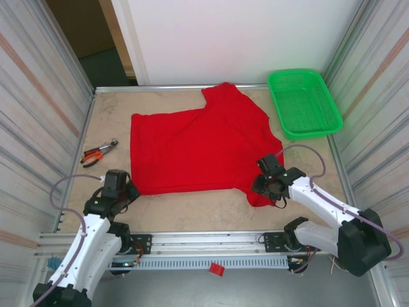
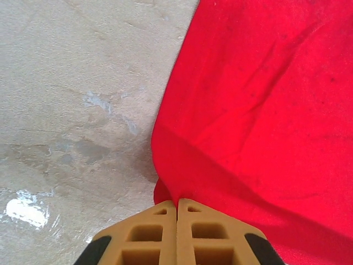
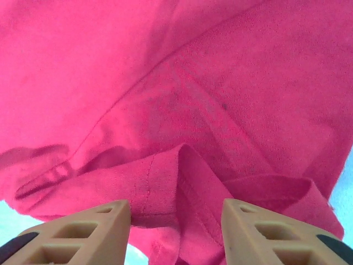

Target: Fold the inside-out t-shirt

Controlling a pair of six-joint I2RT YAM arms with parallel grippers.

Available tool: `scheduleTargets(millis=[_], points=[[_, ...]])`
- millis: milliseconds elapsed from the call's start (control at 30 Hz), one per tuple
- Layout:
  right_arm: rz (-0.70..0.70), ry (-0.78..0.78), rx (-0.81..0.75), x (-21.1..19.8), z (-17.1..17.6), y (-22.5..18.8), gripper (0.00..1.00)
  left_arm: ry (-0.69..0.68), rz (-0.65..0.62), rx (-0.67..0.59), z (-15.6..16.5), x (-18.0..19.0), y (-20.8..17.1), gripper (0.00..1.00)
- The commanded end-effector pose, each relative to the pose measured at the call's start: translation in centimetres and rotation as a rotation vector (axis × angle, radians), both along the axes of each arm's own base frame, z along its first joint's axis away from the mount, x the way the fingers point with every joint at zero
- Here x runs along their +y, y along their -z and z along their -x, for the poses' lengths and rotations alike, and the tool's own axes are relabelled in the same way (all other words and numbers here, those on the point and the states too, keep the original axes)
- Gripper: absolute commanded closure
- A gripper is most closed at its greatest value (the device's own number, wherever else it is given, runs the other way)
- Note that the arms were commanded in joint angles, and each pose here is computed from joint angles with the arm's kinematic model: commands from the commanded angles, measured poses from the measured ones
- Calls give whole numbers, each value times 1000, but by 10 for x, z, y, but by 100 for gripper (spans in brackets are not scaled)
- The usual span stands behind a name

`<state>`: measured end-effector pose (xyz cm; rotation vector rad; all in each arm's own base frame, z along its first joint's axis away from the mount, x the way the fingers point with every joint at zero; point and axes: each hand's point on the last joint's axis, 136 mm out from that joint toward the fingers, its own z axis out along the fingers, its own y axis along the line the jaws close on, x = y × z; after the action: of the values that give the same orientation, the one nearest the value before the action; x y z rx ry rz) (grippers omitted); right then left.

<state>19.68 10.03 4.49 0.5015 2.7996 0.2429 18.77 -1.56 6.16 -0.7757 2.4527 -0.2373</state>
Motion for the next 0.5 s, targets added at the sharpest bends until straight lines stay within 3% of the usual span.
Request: scheduleTargets(millis=[0, 200, 367, 467], points=[[8, 14, -23, 2, -9, 1, 61, -48, -15, 11, 5, 8, 4, 100], [-1, 11, -9, 6, -10, 6, 68, -50, -19, 5, 5, 9, 2, 100], [-40, 22, -18, 7, -5, -2, 54, -45, -18, -4, 4, 9, -1, 100], [-67, 30, -30, 7, 0, -7, 52, -44, -18, -8, 4, 8, -3, 100]])
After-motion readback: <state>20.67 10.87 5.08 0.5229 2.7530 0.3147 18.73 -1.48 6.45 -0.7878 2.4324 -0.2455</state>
